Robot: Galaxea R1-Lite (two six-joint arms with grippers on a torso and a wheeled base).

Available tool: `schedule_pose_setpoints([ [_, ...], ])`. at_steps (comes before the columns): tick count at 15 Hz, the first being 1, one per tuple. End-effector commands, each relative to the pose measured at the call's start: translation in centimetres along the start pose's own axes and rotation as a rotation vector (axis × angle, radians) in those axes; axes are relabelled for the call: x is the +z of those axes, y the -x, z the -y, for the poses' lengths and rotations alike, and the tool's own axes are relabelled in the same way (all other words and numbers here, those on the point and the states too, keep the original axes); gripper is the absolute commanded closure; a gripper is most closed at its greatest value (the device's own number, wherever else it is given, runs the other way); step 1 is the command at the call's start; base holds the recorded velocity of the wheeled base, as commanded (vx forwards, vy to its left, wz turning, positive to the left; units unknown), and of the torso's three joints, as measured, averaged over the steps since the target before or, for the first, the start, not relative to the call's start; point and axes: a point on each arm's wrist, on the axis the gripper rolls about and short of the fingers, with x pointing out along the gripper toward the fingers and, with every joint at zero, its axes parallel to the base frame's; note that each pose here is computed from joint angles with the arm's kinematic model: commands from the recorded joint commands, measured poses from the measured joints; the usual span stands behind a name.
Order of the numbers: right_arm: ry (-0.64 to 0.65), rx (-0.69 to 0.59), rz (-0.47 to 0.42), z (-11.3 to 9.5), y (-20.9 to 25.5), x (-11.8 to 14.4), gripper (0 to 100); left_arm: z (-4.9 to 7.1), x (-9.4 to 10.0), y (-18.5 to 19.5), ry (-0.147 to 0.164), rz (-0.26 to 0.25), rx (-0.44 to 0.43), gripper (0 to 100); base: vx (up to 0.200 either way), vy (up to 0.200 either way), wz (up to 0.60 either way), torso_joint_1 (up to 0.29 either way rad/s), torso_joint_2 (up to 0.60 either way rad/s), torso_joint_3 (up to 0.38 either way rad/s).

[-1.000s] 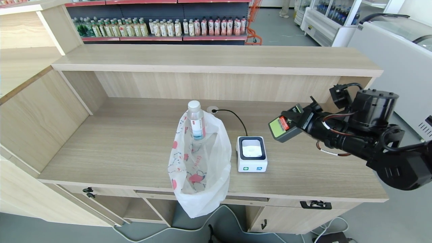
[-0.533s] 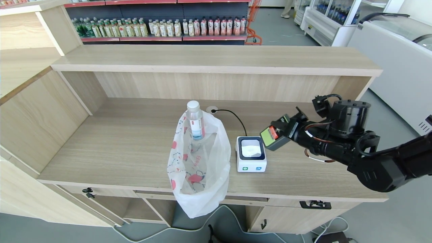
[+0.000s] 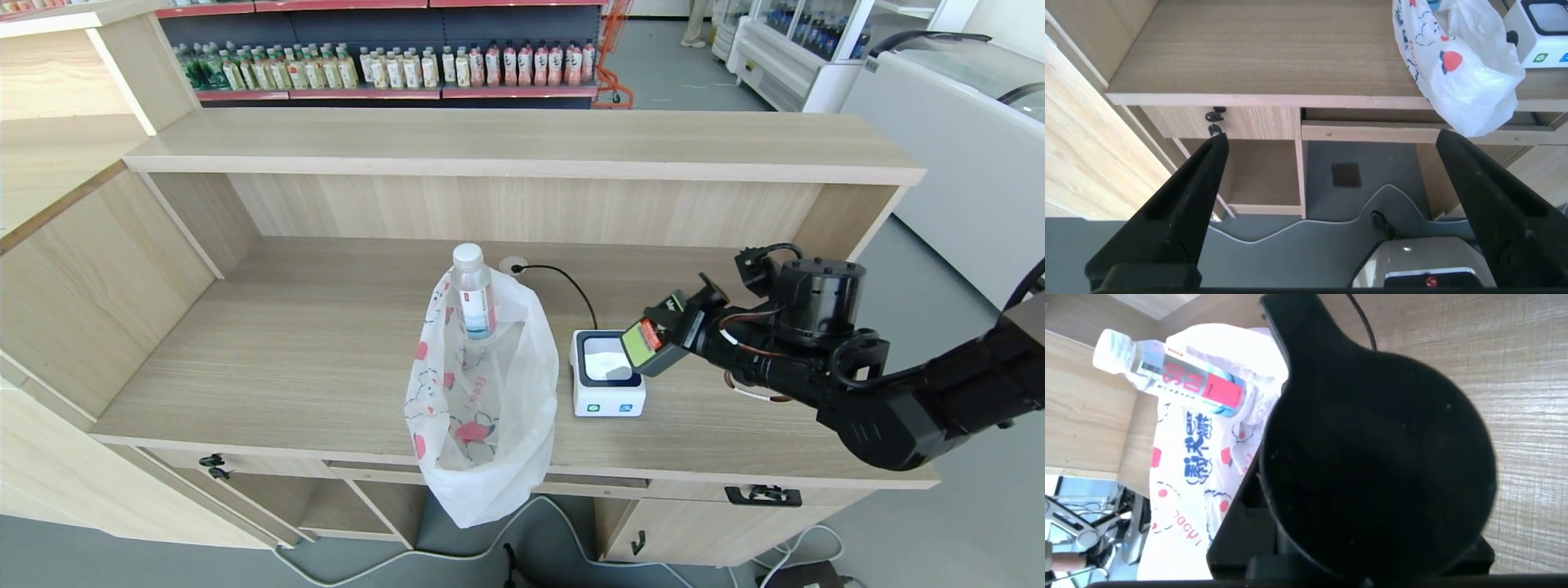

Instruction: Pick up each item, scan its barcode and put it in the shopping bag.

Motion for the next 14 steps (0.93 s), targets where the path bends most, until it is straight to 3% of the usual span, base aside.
schedule_pose_setpoints([
  [1,0.003,0.000,-0.007,0.1,-0.3,-0.2,100,0.0,0.0,0.0,0.000,0.000,-0.001,0,0.000,0.000,0.00,0.000,0.00,0.000],
  [14,0.040,0.070,-0.009,-1.1,-3.2,-1.8,100,0.0,0.0,0.0,0.000,0.001,-0.001,0,0.000,0.000,0.00,0.000,0.00,0.000],
])
